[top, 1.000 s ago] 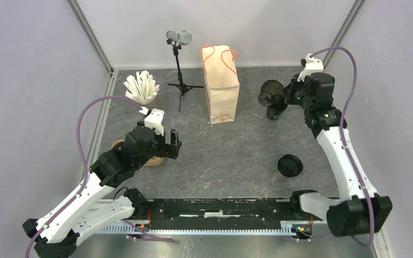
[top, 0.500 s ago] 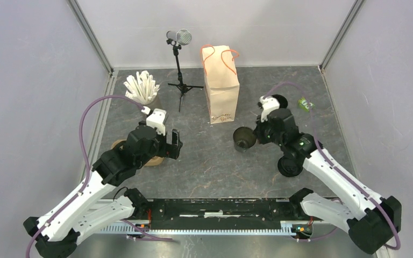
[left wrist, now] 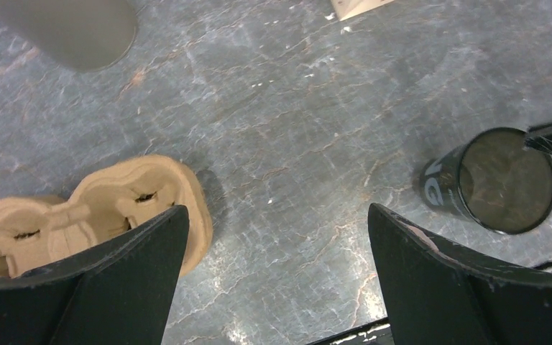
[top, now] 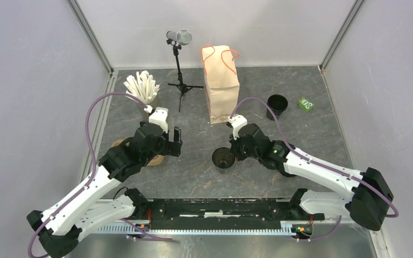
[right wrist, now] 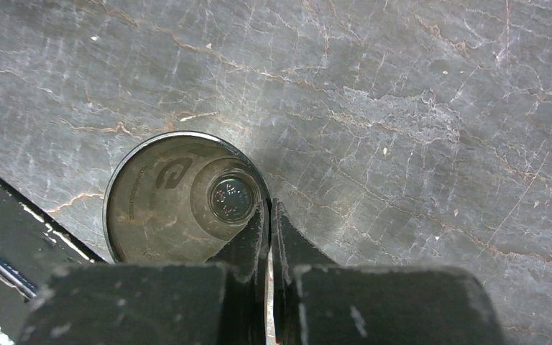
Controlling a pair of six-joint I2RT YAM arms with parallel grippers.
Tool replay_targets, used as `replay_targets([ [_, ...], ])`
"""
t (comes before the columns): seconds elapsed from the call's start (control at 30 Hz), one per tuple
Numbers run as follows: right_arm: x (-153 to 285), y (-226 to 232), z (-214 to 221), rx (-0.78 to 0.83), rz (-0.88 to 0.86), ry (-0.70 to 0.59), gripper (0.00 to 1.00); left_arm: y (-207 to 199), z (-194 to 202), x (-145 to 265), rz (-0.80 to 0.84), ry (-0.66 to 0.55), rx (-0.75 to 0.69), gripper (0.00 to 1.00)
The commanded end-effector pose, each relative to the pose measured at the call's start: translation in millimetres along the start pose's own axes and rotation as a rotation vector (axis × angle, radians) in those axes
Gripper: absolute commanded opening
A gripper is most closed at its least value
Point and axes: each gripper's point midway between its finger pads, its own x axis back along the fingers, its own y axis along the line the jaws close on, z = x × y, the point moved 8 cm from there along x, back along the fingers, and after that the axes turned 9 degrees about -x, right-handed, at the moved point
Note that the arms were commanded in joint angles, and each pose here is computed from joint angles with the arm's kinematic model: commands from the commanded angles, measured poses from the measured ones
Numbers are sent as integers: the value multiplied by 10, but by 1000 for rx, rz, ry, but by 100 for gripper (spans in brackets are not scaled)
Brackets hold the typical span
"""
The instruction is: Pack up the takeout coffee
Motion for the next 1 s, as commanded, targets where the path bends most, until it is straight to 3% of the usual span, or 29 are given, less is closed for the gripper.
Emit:
replay_targets([
  [0.0,-61,45,-55,-14,3,-42,3,81,-53,-48,-167,22,108,100],
  [0.33,17,64,-120,17,-18,-73,33,182,0,-272,-375,112,319,100],
  [0.5,163,68,-205,41,-42,-132,45,455,77,-236,-512,113,581,95],
  [0.6,253,74,-229,67,-82,-183,59,627,134,-131,-589,83,759,87],
  [0.67,320,78,-248,78,-111,-228,76,701,160,-91,-636,52,841,87],
  [0.8,390,70,-265,97,-128,-271,98,811,251,-99,-751,0,958,87],
  [0.97,444,0,-253,104,-93,-313,98,959,252,-154,-884,54,982,90],
])
